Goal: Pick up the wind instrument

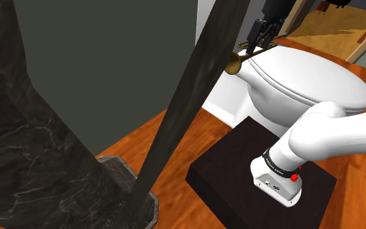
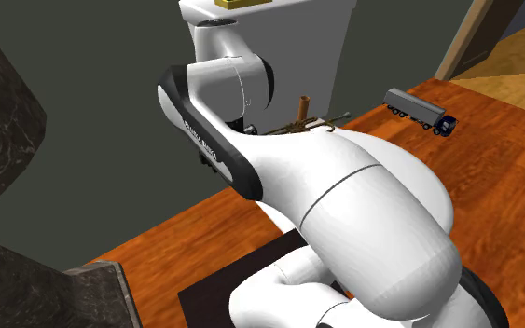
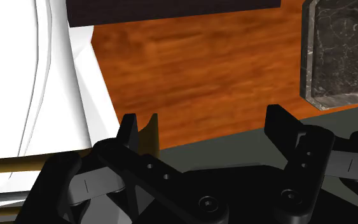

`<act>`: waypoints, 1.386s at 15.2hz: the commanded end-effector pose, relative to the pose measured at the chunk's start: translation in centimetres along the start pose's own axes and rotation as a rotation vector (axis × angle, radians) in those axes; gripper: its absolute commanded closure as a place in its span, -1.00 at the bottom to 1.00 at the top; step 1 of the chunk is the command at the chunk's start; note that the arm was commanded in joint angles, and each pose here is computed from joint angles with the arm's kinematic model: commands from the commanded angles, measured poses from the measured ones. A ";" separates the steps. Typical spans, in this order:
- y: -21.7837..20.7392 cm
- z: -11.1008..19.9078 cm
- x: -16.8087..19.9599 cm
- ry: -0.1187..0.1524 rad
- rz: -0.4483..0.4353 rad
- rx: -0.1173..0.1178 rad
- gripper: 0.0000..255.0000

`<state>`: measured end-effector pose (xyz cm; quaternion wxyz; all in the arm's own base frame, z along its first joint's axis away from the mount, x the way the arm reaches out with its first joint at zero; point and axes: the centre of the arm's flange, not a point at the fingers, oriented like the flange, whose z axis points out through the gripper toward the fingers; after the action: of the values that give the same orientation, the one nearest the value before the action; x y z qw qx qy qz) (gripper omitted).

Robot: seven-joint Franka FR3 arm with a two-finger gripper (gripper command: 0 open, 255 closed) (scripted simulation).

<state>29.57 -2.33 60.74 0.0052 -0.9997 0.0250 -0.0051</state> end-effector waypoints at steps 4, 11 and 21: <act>3.7 0.4 1.4 -0.031 0.003 -0.007 -1.00; 12.4 1.4 4.6 -0.104 0.011 -0.023 -1.00; 25.0 2.9 8.9 -0.208 0.021 -0.047 -1.00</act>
<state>37.07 -26.08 57.84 -0.0137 -0.9949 0.0348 0.0932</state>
